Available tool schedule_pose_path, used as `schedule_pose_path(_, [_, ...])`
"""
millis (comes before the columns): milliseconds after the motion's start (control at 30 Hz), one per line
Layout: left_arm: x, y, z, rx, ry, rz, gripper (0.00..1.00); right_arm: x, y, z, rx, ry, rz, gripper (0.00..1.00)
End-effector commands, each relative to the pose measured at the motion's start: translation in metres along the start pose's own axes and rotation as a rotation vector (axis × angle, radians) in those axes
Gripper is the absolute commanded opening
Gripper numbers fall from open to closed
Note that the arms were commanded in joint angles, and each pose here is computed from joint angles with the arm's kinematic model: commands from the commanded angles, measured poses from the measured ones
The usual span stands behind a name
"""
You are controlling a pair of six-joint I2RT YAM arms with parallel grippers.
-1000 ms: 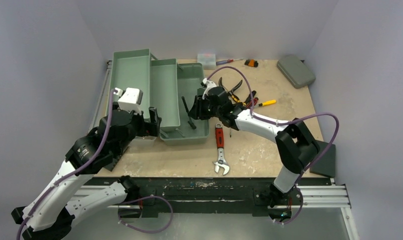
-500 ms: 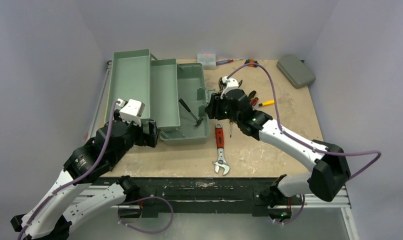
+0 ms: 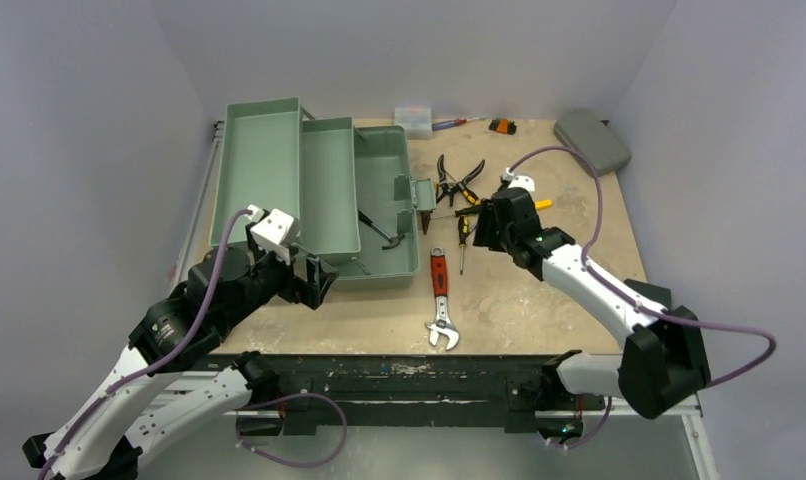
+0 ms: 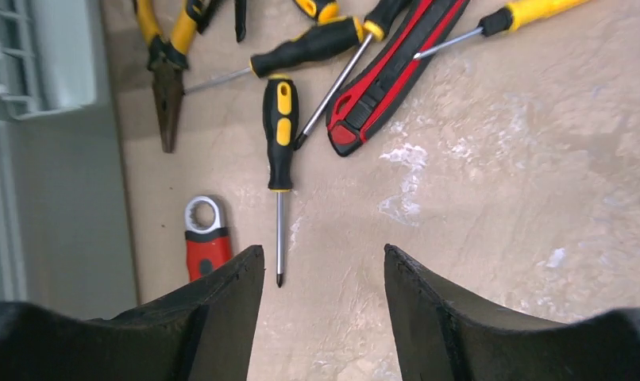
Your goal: Pack the tool kit
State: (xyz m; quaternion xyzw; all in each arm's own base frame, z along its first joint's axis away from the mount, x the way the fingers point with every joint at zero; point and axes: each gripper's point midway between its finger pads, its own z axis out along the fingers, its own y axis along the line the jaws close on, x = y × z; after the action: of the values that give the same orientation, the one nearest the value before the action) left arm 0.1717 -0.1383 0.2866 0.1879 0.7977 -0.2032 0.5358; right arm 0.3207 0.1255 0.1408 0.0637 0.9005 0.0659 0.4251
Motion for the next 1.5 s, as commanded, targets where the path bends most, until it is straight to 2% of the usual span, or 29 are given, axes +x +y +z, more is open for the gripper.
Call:
schedule_pose_path(0, [-0.010,-0.009,0.001,0.053,-0.038,0.019,0.93,0.018,0.014,0.025,-0.035,0.096,-0.043,0.57])
schedule_pose_path(200, [-0.009,-0.009,0.000,0.055,-0.039,0.028,0.93,0.021,0.032,0.055,-0.043,0.173,-0.039,0.64])
schedule_pose_path(367, [-0.008,-0.007,0.000,0.042,-0.038,0.030,0.93,0.024,0.038,0.085,0.008,0.198,-0.001,0.57])
schedule_pose_path(667, [-0.004,-0.005,0.006,0.032,-0.009,0.038,0.93,0.042,0.040,0.121,0.052,0.256,0.015,0.55])
schedule_pose_path(800, [-0.004,-0.005,0.006,0.029,-0.009,0.038,0.93,0.056,0.034,0.131,0.072,0.292,0.028,0.51])
schedule_pose_path(900, [-0.004,-0.005,0.007,0.029,-0.006,0.039,0.93,0.063,0.034,0.133,0.048,0.310,0.041,0.38])
schedule_pose_path(967, [-0.003,-0.006,0.008,0.031,-0.001,0.036,0.93,0.062,0.039,0.129,0.005,0.323,0.042,0.18])
schedule_pose_path(1033, [-0.002,-0.007,0.009,0.033,0.006,0.031,0.93,0.054,0.043,0.120,-0.025,0.305,0.037,0.07])
schedule_pose_path(1267, [0.004,-0.026,0.024,0.087,0.083,-0.083,0.94,0.012,0.052,0.070,-0.152,0.171,-0.007,0.05])
schedule_pose_path(1367, [0.007,-0.041,0.038,0.130,0.135,-0.147,0.93,0.000,0.064,0.045,-0.254,0.125,-0.032,0.05])
schedule_pose_path(1467, [0.000,-0.052,0.048,0.158,0.139,-0.196,0.93,-0.010,0.079,0.019,-0.387,0.077,-0.055,0.05])
